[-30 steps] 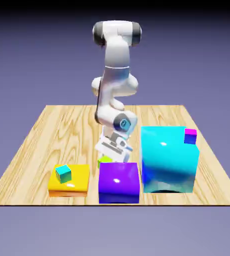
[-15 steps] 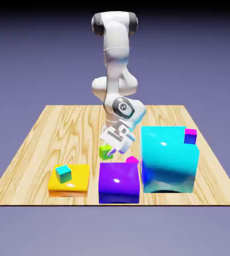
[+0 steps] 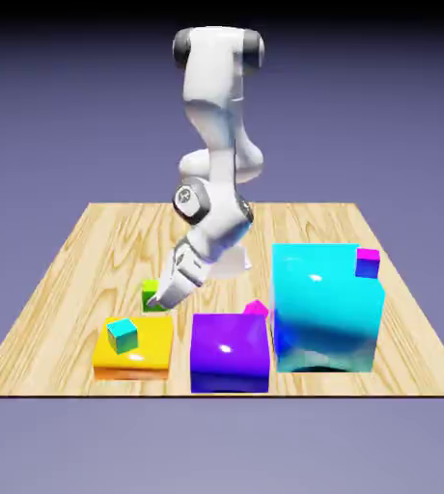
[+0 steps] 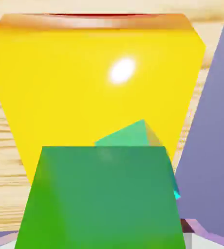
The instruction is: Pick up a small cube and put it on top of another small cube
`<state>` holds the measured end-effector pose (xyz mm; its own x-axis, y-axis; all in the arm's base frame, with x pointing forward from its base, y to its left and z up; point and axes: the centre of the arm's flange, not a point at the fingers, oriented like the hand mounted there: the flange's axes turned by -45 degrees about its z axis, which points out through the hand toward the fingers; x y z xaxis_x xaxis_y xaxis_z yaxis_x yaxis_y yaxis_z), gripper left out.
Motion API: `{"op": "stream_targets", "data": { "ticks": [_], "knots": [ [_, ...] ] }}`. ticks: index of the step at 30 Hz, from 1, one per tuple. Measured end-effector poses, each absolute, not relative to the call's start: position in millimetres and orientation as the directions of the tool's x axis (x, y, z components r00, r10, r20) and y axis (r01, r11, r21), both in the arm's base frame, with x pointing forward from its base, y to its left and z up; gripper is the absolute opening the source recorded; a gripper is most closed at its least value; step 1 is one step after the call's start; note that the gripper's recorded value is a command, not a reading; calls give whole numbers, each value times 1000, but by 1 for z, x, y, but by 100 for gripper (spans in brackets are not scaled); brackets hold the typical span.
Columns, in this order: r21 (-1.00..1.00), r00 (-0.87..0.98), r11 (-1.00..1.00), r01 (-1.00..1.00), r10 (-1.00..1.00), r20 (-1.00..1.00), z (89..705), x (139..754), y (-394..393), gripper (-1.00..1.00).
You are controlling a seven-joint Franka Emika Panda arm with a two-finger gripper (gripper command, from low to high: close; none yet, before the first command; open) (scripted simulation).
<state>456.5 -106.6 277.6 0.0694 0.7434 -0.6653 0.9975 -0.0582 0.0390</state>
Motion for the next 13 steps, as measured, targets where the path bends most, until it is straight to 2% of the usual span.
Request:
{"op": "stream_targets", "data": {
  "ticks": [4, 9, 10, 13],
  "knots": [
    [-1, -5, 6, 1000, 728, -685, 278, 463, -120, -100],
    [1, -4, 6, 1000, 727, -687, 230, 465, -148, -100],
    [-1, -5, 6, 1000, 728, -686, 221, 464, -154, 100],
    [1, -4, 7, 1000, 726, -687, 231, 465, -148, 100]
  ]
}}
